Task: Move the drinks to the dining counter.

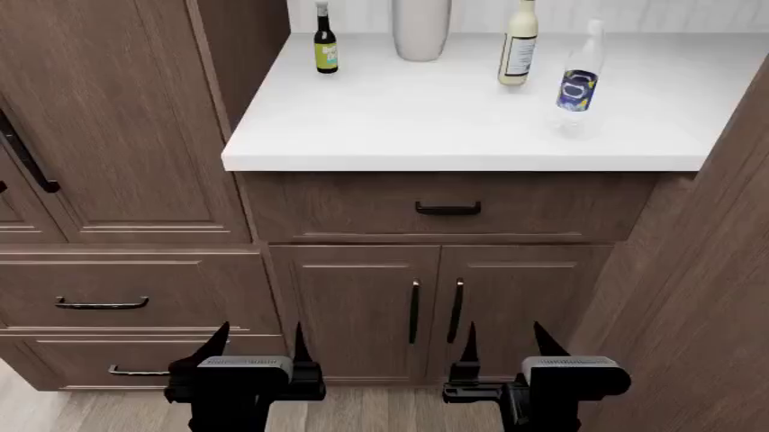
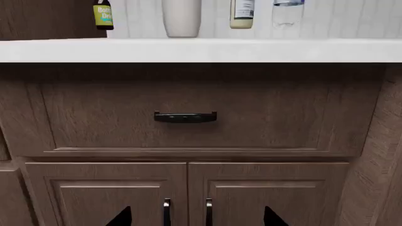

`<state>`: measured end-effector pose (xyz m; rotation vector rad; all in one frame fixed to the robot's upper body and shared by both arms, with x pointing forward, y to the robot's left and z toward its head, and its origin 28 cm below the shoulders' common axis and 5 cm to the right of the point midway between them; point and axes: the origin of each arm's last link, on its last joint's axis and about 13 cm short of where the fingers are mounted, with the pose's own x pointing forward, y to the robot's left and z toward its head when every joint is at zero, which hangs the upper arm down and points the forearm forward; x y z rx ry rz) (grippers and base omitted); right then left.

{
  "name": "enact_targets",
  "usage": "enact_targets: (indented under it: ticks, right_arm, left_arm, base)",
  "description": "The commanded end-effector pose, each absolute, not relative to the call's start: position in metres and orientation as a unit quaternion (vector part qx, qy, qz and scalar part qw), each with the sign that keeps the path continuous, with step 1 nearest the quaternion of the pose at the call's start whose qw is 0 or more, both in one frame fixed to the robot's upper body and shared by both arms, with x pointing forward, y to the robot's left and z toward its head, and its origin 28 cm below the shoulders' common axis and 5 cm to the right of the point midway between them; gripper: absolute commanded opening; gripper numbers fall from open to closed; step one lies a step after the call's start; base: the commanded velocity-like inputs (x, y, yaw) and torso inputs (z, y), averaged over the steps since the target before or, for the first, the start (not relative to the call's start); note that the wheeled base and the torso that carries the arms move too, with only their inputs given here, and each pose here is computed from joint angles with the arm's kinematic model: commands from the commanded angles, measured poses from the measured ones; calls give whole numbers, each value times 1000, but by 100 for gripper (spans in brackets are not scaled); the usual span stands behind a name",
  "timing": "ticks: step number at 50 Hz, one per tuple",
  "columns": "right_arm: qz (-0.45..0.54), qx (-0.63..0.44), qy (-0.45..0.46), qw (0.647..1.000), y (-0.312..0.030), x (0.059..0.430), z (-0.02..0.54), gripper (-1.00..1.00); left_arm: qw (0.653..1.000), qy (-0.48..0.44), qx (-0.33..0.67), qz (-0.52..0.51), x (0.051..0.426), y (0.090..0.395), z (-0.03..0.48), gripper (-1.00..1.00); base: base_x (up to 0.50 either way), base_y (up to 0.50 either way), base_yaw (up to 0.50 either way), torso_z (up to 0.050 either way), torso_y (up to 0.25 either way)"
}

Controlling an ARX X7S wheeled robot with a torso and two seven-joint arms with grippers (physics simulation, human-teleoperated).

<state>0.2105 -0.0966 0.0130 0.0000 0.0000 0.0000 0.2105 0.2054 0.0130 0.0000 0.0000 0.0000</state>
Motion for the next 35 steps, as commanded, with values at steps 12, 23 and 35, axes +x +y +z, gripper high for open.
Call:
enact_targets:
  ticks: [12, 23, 35]
  right_arm:
    - [1, 7, -1, 1000, -96, 212, 13, 100]
    - [-27, -17, -48, 998, -104, 197, 84, 100]
    - [-8, -33, -119, 992, -114, 184, 160, 100]
  left_arm:
    - [1000, 2, 7, 2, 212, 205, 13, 100]
    - [995, -64, 70, 13, 203, 204, 79, 100]
    - [987, -77, 133, 38, 215, 222, 173, 100]
  base:
    - [0, 0, 0, 0, 0]
    - [0, 0, 0, 0, 0]
    - [0, 0, 0, 0, 0]
